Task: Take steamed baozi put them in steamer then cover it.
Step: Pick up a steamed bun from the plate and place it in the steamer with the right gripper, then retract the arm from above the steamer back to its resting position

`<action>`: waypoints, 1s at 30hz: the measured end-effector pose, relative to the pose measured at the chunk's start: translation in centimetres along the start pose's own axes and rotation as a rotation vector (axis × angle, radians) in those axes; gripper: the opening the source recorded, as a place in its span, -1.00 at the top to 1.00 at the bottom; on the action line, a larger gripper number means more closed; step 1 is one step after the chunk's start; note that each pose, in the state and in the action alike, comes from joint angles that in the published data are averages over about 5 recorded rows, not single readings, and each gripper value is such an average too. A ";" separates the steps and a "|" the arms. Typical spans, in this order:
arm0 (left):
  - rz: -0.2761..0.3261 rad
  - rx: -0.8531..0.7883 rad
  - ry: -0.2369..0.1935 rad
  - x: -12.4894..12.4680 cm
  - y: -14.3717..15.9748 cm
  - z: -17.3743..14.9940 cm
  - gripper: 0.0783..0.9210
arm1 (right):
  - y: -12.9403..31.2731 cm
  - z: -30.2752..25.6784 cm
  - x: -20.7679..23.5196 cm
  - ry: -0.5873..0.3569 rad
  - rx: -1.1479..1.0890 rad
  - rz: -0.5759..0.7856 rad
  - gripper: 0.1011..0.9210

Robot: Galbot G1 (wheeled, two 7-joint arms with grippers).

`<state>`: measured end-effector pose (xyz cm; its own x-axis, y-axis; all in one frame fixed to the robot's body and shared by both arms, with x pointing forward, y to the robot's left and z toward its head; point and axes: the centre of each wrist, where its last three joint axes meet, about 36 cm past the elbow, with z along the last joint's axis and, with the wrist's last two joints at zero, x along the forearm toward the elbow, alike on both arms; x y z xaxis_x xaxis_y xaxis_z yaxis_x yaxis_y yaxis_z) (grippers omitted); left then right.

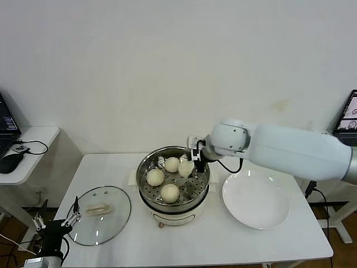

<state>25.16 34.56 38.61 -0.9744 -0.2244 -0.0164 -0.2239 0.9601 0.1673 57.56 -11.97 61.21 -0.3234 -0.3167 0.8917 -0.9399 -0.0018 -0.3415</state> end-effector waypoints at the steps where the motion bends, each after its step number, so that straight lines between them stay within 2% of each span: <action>1: 0.000 0.000 0.000 0.0 0.0 0.0 -0.77 | 0.1 0.1 -0.3 0.005 0.000 -0.003 -0.25; 17: -0.003 0.003 0.002 -0.1 -0.1 0.3 -0.77 | 1.2 1.2 -3.3 0.047 0.001 -0.007 -0.27; 20: -0.003 0.004 0.002 -0.1 -0.1 0.4 -0.77 | 1.3 1.3 -3.4 0.046 0.000 -0.001 -0.37; 25: -0.003 0.006 0.002 -0.1 -0.2 0.4 -0.77 | 1.1 1.4 -2.5 0.033 -0.001 0.019 -0.68; 30: -0.002 0.005 0.000 -0.1 -0.2 0.3 -0.77 | 0.9 1.6 -0.9 0.003 -0.013 0.053 -0.76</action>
<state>25.33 34.45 38.28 -0.9740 -0.2258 -0.0167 -0.2255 0.9607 0.1619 57.20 -13.23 59.61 -0.3728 -0.3132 0.8735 -0.9229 0.0273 -0.3841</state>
